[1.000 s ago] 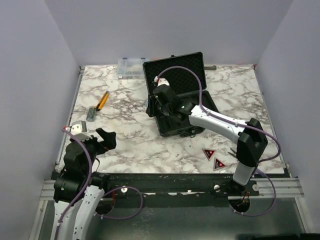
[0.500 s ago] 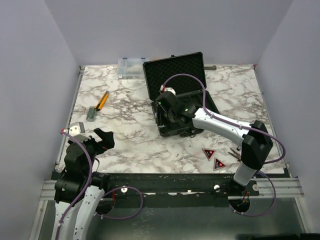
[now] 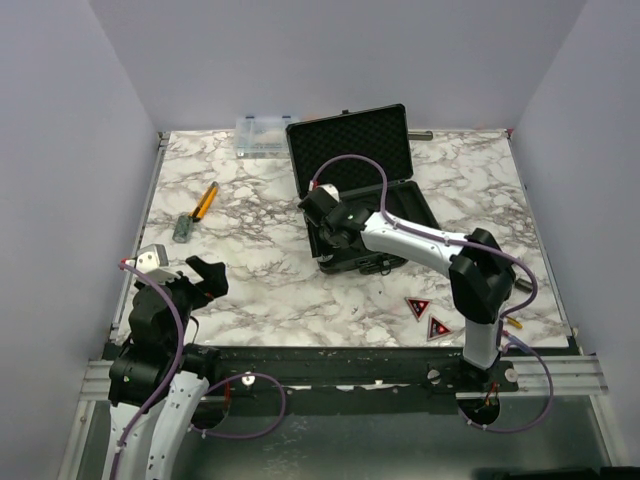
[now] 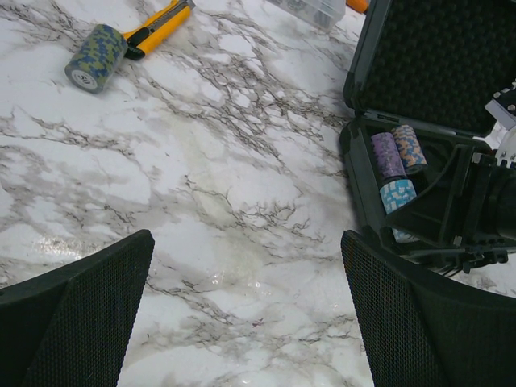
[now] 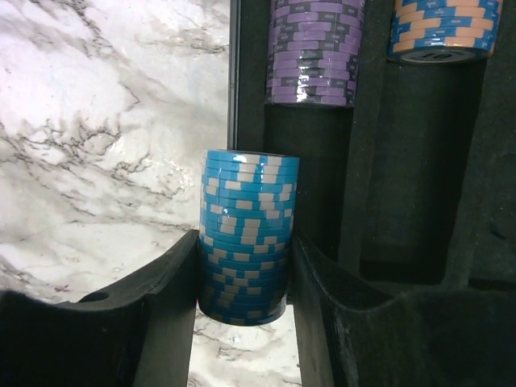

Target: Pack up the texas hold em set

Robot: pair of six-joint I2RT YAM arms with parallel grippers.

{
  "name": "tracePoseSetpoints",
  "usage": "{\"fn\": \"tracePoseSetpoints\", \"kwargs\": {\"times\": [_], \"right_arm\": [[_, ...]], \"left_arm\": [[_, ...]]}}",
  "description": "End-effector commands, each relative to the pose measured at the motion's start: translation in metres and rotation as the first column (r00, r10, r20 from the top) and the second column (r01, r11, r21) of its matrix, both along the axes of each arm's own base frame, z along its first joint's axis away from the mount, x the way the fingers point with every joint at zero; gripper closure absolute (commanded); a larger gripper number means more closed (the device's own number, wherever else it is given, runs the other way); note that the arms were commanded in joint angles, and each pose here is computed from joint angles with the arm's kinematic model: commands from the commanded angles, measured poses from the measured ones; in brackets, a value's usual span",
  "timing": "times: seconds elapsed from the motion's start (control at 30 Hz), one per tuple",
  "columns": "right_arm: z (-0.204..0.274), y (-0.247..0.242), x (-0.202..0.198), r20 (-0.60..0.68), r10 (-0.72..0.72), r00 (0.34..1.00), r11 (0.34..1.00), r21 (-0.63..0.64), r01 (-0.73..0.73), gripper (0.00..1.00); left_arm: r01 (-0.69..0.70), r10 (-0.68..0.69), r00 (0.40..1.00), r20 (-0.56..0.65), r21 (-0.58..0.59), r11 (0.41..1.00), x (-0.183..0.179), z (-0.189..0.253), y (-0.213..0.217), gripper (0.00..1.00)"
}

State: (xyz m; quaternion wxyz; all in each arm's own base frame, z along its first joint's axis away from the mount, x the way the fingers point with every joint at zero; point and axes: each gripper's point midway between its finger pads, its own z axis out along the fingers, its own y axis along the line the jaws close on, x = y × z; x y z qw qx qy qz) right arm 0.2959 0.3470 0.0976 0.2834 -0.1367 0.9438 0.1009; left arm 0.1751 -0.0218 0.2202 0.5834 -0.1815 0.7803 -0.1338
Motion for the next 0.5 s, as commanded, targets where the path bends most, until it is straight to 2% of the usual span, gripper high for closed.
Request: {"fn": "tracePoseSetpoints", "kwargs": {"times": [0.0,0.47], "right_arm": [[0.006,-0.001,0.013,0.039,-0.005,0.999,0.999,-0.042,0.007,0.99],[-0.018,-0.003,0.027,0.013,0.033,0.999,0.995,-0.094,-0.032,0.97]], "left_arm": [[-0.022,0.022,1.000,-0.011,0.003,1.000,0.001,-0.004,0.003,0.02],[-0.017,0.018,0.999,-0.049,0.012,1.000,0.005,-0.010,0.002,0.02]]}}
